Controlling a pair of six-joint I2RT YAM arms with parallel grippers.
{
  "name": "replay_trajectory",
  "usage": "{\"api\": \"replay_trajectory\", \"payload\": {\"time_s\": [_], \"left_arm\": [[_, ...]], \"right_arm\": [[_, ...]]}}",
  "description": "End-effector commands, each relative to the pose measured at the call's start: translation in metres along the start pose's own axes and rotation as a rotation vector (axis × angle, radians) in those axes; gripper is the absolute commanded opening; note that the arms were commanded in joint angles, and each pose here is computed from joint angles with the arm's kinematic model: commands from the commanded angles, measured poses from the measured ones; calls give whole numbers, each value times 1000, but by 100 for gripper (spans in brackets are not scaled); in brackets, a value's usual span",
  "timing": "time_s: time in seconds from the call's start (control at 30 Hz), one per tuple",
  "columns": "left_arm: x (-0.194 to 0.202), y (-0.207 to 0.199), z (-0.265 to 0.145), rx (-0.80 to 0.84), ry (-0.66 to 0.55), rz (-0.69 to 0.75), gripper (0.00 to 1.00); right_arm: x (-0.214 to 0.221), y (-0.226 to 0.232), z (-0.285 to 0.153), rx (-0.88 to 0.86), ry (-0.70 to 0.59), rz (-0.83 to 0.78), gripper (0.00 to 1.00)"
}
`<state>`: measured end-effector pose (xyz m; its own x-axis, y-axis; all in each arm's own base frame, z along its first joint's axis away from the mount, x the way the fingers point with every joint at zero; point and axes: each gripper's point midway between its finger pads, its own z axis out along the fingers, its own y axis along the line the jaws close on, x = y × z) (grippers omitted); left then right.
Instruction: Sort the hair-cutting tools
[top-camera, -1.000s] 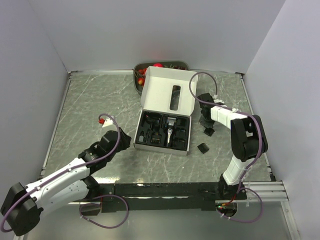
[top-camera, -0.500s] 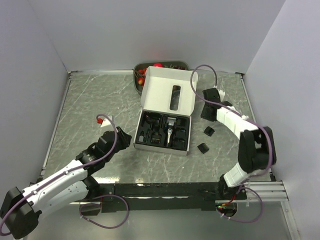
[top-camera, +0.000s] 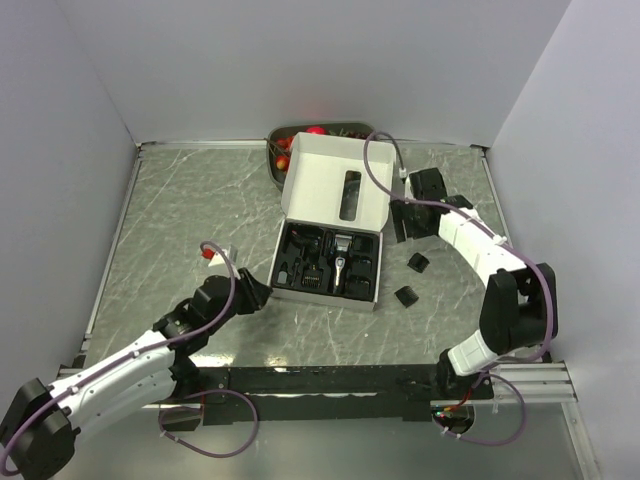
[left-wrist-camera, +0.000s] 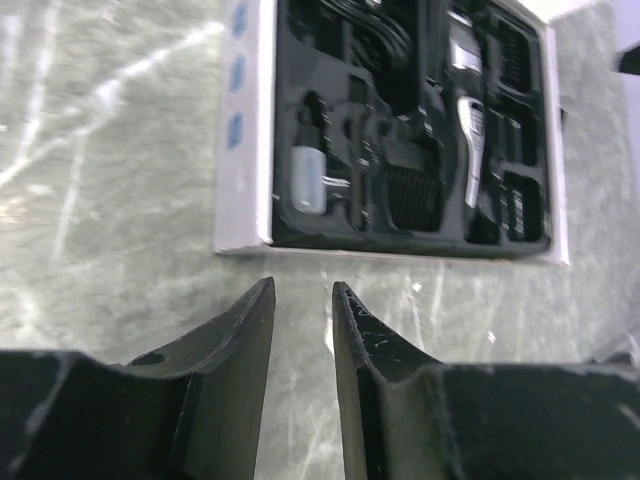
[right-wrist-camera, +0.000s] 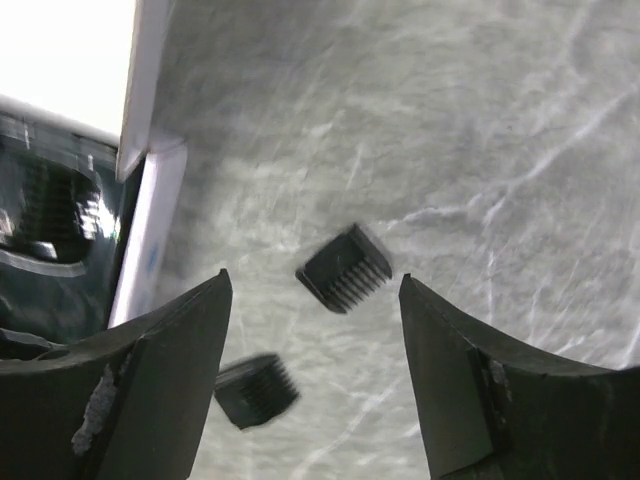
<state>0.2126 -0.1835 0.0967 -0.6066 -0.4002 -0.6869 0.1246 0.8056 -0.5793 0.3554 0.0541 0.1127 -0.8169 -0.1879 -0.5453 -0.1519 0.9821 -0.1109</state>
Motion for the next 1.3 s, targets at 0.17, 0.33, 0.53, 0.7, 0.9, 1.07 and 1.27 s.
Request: {"api": "replay_trajectory", "payload": {"time_s": [0.17, 0.33, 0.53, 0.7, 0.9, 1.07, 1.27], "left_arm": [[-1, -24, -7, 148, -7, 5, 36], [3, -22, -6, 148, 0, -4, 36], [8, -28, -4, 180, 25, -8, 36], [13, -28, -2, 179, 47, -9, 36], [9, -26, -5, 173, 26, -11, 37], [8, -24, -4, 162, 21, -11, 37], [9, -22, -3, 153, 24, -10, 38]], "right_arm": [[4, -13, -5, -119, 73, -476, 77], [10, -41, -10, -171, 62, -530, 77], [33, -25, 10, -300, 110, -571, 74], [53, -10, 15, -376, 106, -580, 74], [69, -9, 27, -388, 148, -587, 75], [59, -9, 33, -407, 172, -593, 76], [61, -10, 47, -417, 198, -615, 78]]}}
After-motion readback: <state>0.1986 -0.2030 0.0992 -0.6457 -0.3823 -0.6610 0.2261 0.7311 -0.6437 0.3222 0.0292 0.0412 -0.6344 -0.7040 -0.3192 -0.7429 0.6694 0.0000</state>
